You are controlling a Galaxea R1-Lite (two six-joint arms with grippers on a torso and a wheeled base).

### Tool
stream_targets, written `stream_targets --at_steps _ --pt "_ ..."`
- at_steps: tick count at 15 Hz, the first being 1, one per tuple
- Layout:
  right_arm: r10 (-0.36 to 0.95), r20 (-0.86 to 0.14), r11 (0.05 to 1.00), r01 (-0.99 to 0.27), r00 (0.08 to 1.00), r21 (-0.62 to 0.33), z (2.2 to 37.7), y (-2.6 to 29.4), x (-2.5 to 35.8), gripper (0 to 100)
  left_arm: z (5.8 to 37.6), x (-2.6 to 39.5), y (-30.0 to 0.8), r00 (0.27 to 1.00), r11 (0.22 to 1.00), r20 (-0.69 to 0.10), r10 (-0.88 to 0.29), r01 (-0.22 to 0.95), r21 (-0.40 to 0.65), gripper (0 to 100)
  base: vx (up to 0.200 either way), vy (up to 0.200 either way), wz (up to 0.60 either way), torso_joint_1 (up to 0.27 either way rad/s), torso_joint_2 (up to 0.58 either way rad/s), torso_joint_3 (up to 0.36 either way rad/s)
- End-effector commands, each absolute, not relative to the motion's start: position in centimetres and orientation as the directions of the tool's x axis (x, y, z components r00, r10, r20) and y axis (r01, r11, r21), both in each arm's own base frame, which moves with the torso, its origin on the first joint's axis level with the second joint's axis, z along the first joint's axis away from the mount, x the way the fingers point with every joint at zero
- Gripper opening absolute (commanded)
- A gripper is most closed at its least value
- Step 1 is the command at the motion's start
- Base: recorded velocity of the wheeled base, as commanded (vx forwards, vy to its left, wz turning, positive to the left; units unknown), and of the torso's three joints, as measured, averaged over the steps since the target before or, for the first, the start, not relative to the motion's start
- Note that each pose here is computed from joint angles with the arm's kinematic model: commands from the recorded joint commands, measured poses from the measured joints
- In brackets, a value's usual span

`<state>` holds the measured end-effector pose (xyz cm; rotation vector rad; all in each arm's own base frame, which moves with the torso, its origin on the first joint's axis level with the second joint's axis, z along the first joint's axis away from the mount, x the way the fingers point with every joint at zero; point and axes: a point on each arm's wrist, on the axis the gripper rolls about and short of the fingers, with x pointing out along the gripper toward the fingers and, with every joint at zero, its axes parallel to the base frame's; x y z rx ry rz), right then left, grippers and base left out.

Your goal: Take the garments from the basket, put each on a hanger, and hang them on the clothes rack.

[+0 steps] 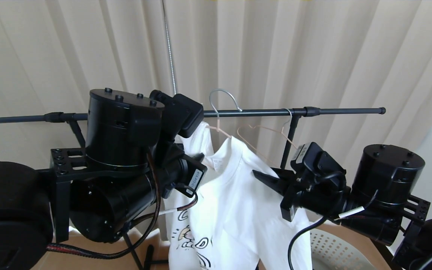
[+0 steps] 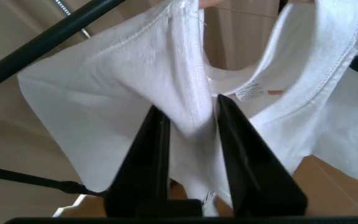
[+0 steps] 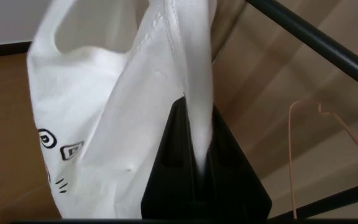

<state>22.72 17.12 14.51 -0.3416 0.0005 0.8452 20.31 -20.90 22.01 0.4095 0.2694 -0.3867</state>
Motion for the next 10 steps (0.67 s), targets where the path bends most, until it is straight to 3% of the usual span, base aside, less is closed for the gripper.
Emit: stream_targets --at_steps 1,7,10 --pt "0.737 -0.118 0.613 -0.732 0.666 -0.298 15.0 16.9 22.4 0 21.5 20.7 -21.3 0.889 0.845 -0.342 -0.305 0.418 0.334 100 0.0 0.0 0.0 0.0 0.0 0.0" --pt "0.741 -0.106 0.613 -0.732 0.663 -0.299 15.4 16.7 22.2 0 21.7 20.3 -21.9 0.884 0.847 -0.332 -0.33 0.433 0.31 100 0.0 0.0 0.0 0.0 0.0 0.0" --pt "0.744 -0.111 0.61 -0.738 0.658 -0.288 15.2 16.6 22.2 0 23.5 19.0 -20.0 0.898 0.863 -0.285 -0.335 0.414 0.289 100 0.0 0.0 0.0 0.0 0.0 0.0"
